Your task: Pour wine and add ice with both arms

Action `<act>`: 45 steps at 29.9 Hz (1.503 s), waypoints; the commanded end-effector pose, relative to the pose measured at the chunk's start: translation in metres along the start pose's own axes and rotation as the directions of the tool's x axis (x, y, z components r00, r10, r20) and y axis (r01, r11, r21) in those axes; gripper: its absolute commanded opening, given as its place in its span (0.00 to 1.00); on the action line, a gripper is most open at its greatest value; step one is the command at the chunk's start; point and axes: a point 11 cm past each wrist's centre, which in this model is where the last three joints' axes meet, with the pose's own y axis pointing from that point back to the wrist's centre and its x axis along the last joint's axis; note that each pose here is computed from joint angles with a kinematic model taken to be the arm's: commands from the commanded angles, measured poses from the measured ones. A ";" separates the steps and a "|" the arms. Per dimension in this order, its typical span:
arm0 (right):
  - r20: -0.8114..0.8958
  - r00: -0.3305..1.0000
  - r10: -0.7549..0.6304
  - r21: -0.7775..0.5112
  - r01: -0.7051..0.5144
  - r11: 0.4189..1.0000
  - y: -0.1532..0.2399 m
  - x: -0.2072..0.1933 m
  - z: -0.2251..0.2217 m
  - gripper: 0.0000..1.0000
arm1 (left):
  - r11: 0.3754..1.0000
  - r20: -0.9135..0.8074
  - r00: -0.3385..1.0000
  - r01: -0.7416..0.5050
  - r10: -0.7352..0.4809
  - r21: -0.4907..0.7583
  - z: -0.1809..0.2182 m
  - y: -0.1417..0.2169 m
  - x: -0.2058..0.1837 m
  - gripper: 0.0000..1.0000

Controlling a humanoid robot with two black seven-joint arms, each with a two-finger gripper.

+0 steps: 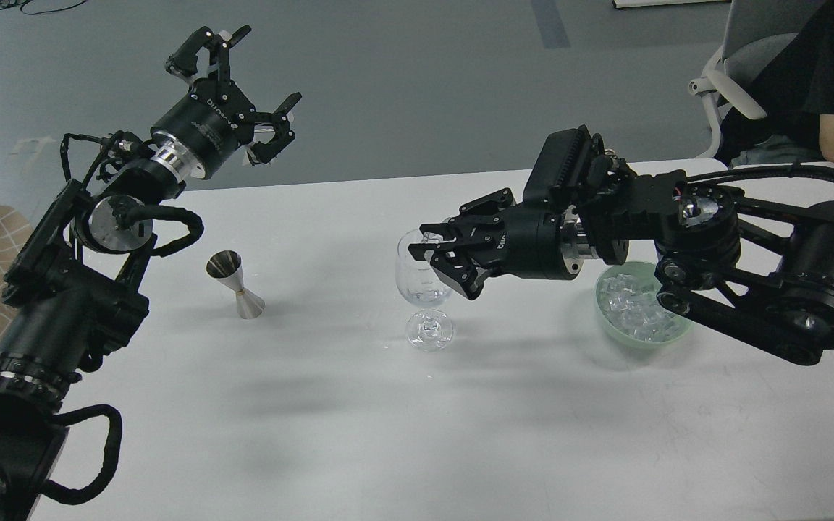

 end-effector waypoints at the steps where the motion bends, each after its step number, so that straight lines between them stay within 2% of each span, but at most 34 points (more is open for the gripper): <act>1: -0.001 1.000 0.004 0.007 -0.004 1.000 -0.003 0.002 -0.002 0.18 | 1.000 -0.002 1.000 -0.001 0.001 0.000 0.000 0.000 0.000 0.98; 10: 0.001 1.000 0.003 0.009 -0.003 1.000 -0.003 0.001 -0.003 0.21 | 1.000 -0.001 1.000 0.000 0.000 -0.002 0.001 0.000 0.000 0.98; 27: 0.005 1.000 0.011 0.000 -0.011 1.000 -0.003 0.003 -0.002 0.36 | 1.000 -0.003 1.000 -0.001 0.001 -0.004 0.001 0.000 0.000 0.98; 31: 0.008 1.000 0.010 0.001 -0.010 1.000 -0.003 0.002 -0.002 0.43 | 1.000 -0.004 1.000 -0.003 0.003 -0.002 0.000 0.001 0.001 0.98; 35: 0.013 1.000 0.012 0.002 -0.012 1.000 -0.003 0.003 -0.002 0.46 | 1.000 -0.004 1.000 0.000 0.000 -0.005 0.001 0.000 0.000 0.98; 41: 0.018 1.000 0.020 0.000 -0.020 1.000 -0.003 0.005 -0.001 0.62 | 1.000 -0.003 1.000 0.001 -0.001 -0.004 0.002 0.000 0.000 0.98; 45: 0.050 0.996 0.079 -0.019 -0.078 0.997 0.003 0.020 0.007 0.95 | 1.000 -0.004 1.000 0.000 0.000 -0.005 0.001 0.000 0.000 0.98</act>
